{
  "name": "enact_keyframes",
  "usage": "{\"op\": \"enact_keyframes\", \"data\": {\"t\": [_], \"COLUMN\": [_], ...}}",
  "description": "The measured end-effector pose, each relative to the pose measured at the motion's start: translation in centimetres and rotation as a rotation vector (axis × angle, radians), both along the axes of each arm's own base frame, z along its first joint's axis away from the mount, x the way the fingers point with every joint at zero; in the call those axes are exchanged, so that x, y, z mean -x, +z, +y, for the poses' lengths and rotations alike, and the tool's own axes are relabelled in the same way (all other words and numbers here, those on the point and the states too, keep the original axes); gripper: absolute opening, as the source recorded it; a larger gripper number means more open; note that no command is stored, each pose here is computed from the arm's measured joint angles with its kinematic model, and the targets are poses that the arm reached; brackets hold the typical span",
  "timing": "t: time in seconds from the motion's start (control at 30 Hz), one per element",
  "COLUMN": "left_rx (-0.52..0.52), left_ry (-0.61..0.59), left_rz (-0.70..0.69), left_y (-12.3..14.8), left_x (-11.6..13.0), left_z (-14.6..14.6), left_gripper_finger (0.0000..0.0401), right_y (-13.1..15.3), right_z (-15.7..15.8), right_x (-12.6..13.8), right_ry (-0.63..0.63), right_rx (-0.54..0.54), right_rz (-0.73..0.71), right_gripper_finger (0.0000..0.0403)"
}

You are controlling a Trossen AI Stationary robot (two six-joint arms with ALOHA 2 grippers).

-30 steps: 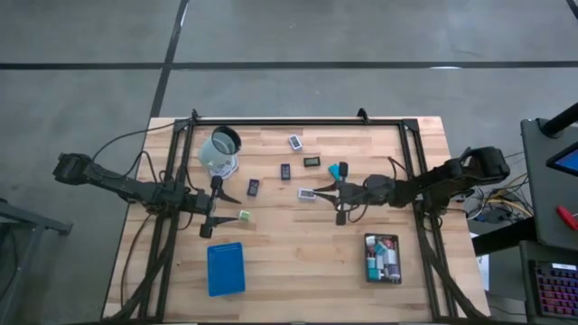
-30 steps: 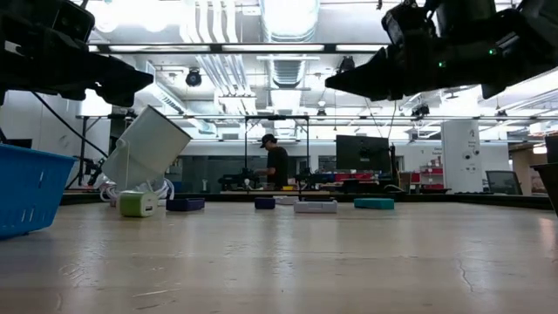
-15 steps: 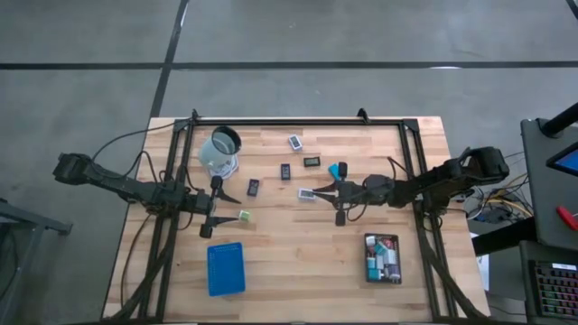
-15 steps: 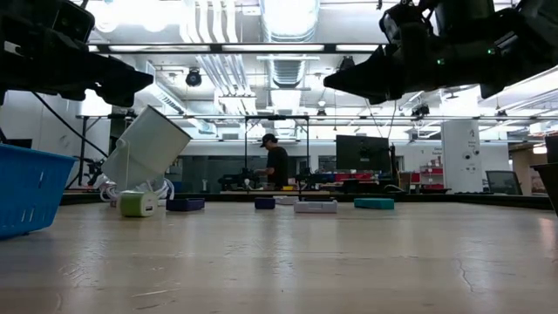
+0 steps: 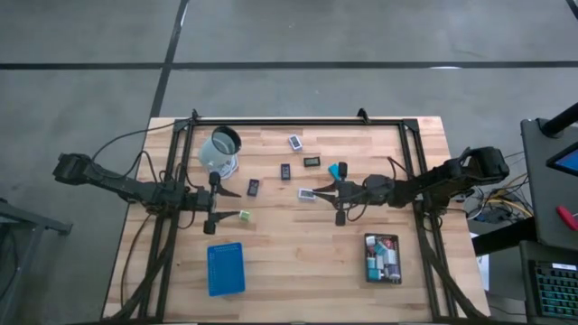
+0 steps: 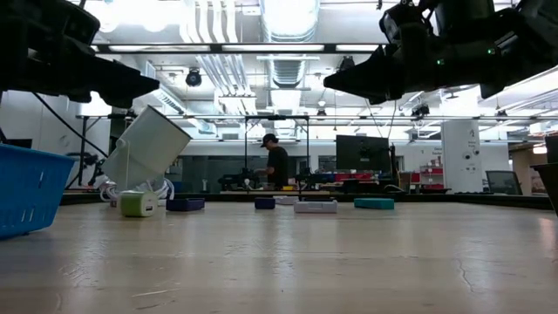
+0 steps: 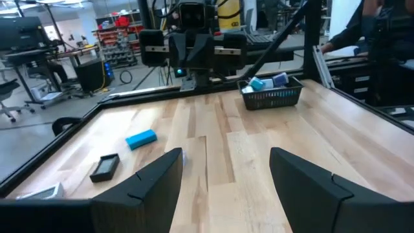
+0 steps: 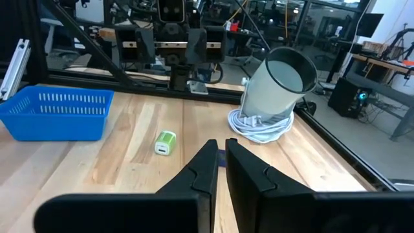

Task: Pick & Place Office items
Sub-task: Put the green charger adapter into the black bin

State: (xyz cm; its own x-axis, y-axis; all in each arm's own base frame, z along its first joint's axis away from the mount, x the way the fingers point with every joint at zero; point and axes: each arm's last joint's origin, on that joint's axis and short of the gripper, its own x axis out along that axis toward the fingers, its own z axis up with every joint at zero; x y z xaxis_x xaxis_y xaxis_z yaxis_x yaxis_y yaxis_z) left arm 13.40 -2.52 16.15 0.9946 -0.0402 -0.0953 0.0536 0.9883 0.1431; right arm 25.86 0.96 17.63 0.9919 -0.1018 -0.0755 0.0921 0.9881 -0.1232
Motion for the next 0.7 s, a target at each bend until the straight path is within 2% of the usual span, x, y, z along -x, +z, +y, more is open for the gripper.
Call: {"op": "enact_keyframes", "data": {"t": [0.1,0.2,0.3,0.53,0.7], "left_rx": [0.006,0.063,0.052,0.125,0.165], "left_ry": [0.0,0.006,0.005,0.035,0.021], "left_rz": [0.0,0.004,0.013,0.218,0.302], "left_y": [0.0,0.0,-0.1,-1.5,-0.5], "left_x": [0.0,0.0,0.0,0.2,0.0], "left_z": [0.0,0.0,0.0,0.1,-0.1], "left_gripper_finger": [0.0237,0.0237,0.0237,0.0237,0.0237], "right_y": [0.0,0.0,0.0,0.0,0.0], "right_z": [0.0,0.0,0.0,0.0,0.0], "right_x": [0.0,0.0,0.0,0.0,0.0], "right_ry": [0.0,0.0,0.0,0.0,0.0], "right_rx": [0.0,0.0,0.0,0.0,0.0], "right_rz": [0.0,0.0,0.0,0.0,0.0], "right_gripper_finger": [0.0027,0.0027,0.0027,0.0027,0.0027]}}
